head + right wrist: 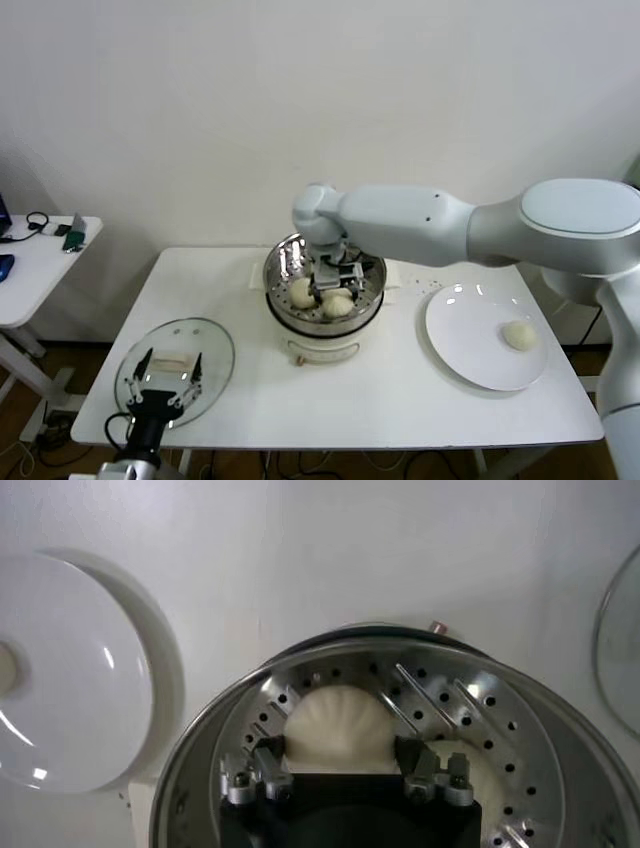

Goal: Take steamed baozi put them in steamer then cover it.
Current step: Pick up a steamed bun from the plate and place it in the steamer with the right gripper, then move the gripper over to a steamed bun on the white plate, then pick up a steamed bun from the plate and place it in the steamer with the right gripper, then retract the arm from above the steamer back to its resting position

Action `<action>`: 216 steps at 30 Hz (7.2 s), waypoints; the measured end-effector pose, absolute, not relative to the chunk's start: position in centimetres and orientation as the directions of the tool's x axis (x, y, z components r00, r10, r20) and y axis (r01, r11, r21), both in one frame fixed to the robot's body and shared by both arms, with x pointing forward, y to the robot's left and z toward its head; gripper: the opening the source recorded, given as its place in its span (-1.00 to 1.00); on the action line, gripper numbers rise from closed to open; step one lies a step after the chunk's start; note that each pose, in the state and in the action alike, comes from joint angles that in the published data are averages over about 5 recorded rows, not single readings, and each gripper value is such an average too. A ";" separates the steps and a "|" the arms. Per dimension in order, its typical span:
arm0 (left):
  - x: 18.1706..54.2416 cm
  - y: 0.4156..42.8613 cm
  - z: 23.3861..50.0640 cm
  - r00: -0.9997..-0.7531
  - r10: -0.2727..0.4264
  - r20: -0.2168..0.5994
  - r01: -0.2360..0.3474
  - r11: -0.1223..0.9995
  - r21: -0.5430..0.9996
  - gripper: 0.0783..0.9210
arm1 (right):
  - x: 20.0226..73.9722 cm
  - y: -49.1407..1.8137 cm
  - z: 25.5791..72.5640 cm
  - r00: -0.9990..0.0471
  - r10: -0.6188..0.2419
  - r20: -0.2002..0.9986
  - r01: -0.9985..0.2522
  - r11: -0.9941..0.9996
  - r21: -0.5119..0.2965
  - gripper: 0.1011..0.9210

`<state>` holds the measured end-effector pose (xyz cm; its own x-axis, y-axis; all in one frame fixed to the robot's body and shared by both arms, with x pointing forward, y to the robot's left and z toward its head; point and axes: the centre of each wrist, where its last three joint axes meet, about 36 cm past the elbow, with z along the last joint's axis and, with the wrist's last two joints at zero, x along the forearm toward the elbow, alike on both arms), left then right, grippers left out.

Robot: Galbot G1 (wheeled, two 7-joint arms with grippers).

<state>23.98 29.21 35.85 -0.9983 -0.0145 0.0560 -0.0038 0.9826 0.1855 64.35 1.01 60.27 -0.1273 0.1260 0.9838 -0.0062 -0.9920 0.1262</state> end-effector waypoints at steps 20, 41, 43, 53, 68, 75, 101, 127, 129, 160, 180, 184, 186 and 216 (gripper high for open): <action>24.0 29.4 35.8 -0.998 -0.017 0.054 -0.007 0.982 0.188 0.77 | 65.0 0.1 63.1 -0.157 0.096 0.983 -0.028 -0.995 0.092 0.76; 24.4 29.8 36.3 -0.999 -0.006 0.039 0.003 0.979 0.206 0.77 | 69.3 -23.9 69.0 -0.207 -0.087 0.975 -0.775 -0.593 -0.217 0.76; 24.5 29.8 36.3 -0.999 -0.007 0.037 0.001 0.979 0.206 0.77 | 69.2 -26.8 68.5 -0.214 -0.095 0.972 -0.830 -0.507 -0.232 0.76; 24.2 29.4 36.9 -0.999 -0.006 0.032 0.000 0.979 0.205 0.77 | 67.2 -39.0 62.6 -0.207 -0.110 0.972 -0.963 -0.152 -0.223 0.76; 23.7 28.7 37.4 -0.999 -0.012 0.040 -0.003 0.977 0.213 0.77 | 63.8 -48.4 52.9 -0.166 -0.042 0.985 -0.986 0.038 -0.165 0.76; 23.4 28.2 37.5 -0.999 -0.015 0.037 -0.006 0.976 0.217 0.77 | 63.0 -50.4 49.9 -0.155 -0.005 0.988 -0.987 0.049 -0.154 0.76; 23.3 28.0 37.3 -0.999 -0.024 0.039 -0.014 0.972 0.235 0.77 | 64.0 -50.7 45.3 -0.115 0.041 0.992 -0.993 0.011 -0.116 0.74; 22.9 27.3 37.3 -0.999 -0.007 0.032 0.000 0.975 0.223 0.77 | 66.8 -48.4 51.6 -0.169 -0.067 0.983 -0.983 0.090 -0.162 0.46; 22.7 27.2 37.4 -1.000 -0.001 0.030 0.006 0.975 0.221 0.77 | 67.6 -47.3 53.5 -0.183 -0.090 0.979 -0.980 0.095 -0.174 0.46; 22.9 26.4 37.2 -0.998 0.058 -0.003 0.056 0.980 0.191 0.77 | 73.8 -20.3 69.4 -0.154 -0.233 0.960 -0.986 -0.025 -0.164 0.49; 22.7 27.5 37.0 -0.999 0.036 0.009 0.037 0.981 0.192 0.77 | 73.9 -12.9 61.6 -0.087 -0.156 0.984 -0.989 -0.108 -0.104 0.51; 22.6 27.6 36.8 -0.999 0.036 0.016 0.038 0.981 0.193 0.77 | 74.0 -12.6 60.1 -0.081 -0.145 0.986 -0.989 -0.115 -0.098 0.53; 22.5 27.7 36.6 -0.999 0.036 0.019 0.039 0.980 0.194 0.77 | 74.0 -12.4 59.6 -0.080 -0.140 0.987 -0.988 -0.118 -0.097 0.53; 22.9 27.6 36.8 -0.999 0.042 0.018 0.045 0.977 0.206 0.77 | 74.3 -16.2 66.0 -0.140 -0.248 0.959 -0.984 -0.073 -0.163 0.76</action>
<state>22.86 27.57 36.79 -0.9990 0.0418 0.0183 0.0447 0.9775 0.2064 74.30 -16.24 66.00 -0.1404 -0.2480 0.9585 -0.9839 -0.0732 -0.1630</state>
